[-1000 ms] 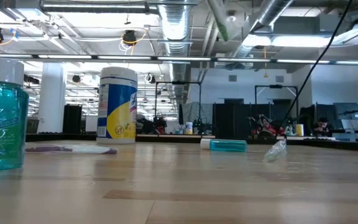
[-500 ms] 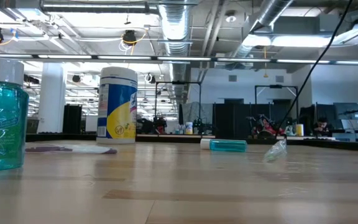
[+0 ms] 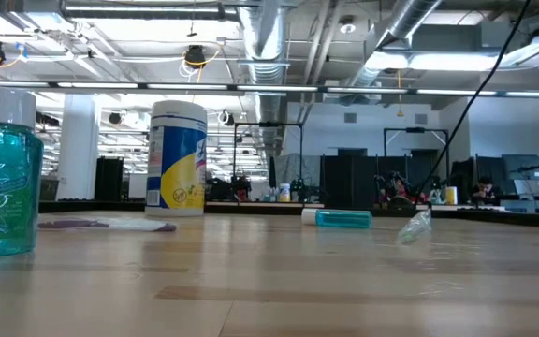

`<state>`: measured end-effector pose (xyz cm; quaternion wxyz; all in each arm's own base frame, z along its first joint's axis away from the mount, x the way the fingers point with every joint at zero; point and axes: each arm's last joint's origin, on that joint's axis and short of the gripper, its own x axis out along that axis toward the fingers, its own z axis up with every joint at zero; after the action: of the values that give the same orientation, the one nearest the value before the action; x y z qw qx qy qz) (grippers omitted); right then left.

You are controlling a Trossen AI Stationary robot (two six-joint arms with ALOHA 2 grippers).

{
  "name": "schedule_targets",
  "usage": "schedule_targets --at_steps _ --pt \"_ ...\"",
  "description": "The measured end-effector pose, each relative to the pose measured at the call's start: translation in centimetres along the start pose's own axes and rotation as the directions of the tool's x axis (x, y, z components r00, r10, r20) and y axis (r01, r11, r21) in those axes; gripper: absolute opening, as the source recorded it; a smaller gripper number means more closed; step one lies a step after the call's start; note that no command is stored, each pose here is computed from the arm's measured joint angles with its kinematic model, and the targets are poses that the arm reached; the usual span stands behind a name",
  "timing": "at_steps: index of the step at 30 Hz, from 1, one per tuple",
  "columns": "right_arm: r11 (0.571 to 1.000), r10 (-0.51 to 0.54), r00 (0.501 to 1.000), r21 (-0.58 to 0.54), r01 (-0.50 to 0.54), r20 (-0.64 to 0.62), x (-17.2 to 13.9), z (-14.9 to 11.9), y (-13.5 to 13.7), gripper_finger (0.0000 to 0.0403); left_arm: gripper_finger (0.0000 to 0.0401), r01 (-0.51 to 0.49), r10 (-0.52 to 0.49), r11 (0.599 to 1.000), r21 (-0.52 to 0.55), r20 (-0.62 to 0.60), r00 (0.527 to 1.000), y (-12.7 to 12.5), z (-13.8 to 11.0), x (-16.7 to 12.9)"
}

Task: Pick & Place toothbrushing station
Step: Put the right green toothbrush into the wire organizer

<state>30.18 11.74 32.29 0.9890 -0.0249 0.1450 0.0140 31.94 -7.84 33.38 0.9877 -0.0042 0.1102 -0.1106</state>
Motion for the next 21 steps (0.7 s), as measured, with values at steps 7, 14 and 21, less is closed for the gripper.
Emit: schedule_targets --at_steps 7,14,21 --pt "1.000 -0.002 1.000 -0.002 0.002 -0.006 0.0 -0.1 0.0 0.0000 0.0056 0.003 -0.003 1.000 0.000 0.017 1.000 0.0 0.2 0.0" --pt "1.000 0.003 1.000 -0.013 -0.003 -0.002 0.0 0.0 0.0 0.0000 0.0019 -0.005 0.005 1.000 0.005 0.015 1.000 0.1 -0.2 0.7" --pt "1.000 0.005 1.000 -0.022 -0.006 -0.017 0.1 -0.3 0.0 0.0000 0.0023 -0.020 0.020 1.000 0.006 -0.007 1.000 0.1 -0.9 1.5"
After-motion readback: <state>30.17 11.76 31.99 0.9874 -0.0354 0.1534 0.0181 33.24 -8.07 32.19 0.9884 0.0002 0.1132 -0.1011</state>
